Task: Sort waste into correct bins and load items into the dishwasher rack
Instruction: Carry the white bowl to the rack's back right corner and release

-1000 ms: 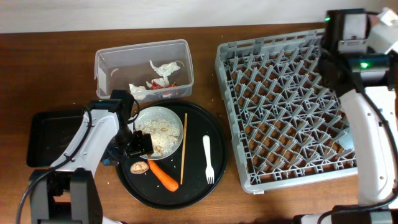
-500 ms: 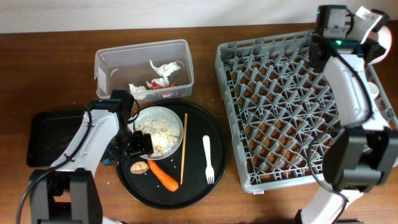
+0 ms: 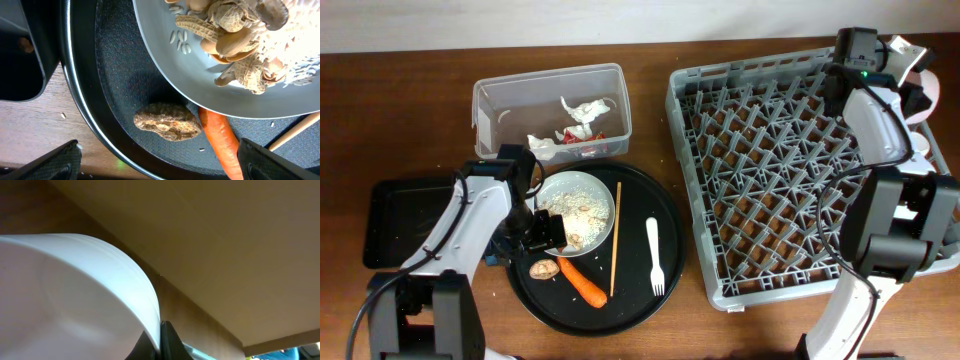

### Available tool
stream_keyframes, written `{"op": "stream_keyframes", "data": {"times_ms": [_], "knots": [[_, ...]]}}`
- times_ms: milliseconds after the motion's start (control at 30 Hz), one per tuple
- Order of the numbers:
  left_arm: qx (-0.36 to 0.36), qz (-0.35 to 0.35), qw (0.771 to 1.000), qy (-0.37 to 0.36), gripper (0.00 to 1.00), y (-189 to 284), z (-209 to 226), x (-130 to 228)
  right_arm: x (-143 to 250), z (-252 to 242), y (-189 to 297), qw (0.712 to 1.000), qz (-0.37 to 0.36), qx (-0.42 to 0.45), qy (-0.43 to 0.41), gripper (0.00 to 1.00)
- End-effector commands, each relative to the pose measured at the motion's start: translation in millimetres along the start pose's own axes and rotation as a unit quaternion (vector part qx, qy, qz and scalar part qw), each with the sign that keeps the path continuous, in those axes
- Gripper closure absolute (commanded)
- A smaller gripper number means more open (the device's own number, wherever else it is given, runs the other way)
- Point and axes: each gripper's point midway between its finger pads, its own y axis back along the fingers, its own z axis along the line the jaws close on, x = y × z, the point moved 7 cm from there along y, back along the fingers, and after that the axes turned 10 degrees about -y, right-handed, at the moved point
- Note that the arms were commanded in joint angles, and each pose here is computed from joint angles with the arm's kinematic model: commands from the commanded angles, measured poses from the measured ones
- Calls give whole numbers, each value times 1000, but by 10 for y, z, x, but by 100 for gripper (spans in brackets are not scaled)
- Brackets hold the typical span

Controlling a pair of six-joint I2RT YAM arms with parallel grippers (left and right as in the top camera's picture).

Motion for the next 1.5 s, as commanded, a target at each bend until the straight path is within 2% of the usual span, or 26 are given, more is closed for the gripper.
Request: {"op": "stream_keyframes", "data": {"times_ms": [0,267,733,800,900,933,967,1000,1133,1233,1333,1400,1467], "knots": [[4,1,1000,-1,1,-7,-1,3,26,75,39,1000,8,-27,-5,96],[4,0,1000,-1,1,-7,-1,0,192,126,3,1000,12,-28,4,96],[4,-1,1000,-1,1,-7,-2,-3,354,226,308,995,21,-57,73,94],[4,-1,1000,-1,1,-7,-2,-3,459,312,384,989,50,-104,93,85],[4,-1,1000,-1,1,-7,-2,-2,591,385,483,977,86,-152,120,79],[4,-1,1000,-1,1,-7,-2,-2,623,392,516,975,92,-158,129,71],[4,-1,1000,-1,1,-7,-2,-3,689,375,572,970,101,-161,154,51],[4,-1,1000,-1,1,-7,-2,-4,727,357,608,967,105,-159,170,43],[4,0,1000,-1,1,-7,-2,-2,801,324,773,956,120,-177,202,34],[4,0,1000,-1,1,-7,-2,-2,605,191,867,964,109,-188,156,29],[4,-1,1000,-1,1,-7,-2,-2,535,139,894,965,105,-192,145,28],[4,0,1000,-1,1,-7,-2,-2,534,138,896,965,106,-192,140,34],[4,0,1000,-1,1,-7,-2,-2,517,152,870,967,109,-195,122,36]]}}
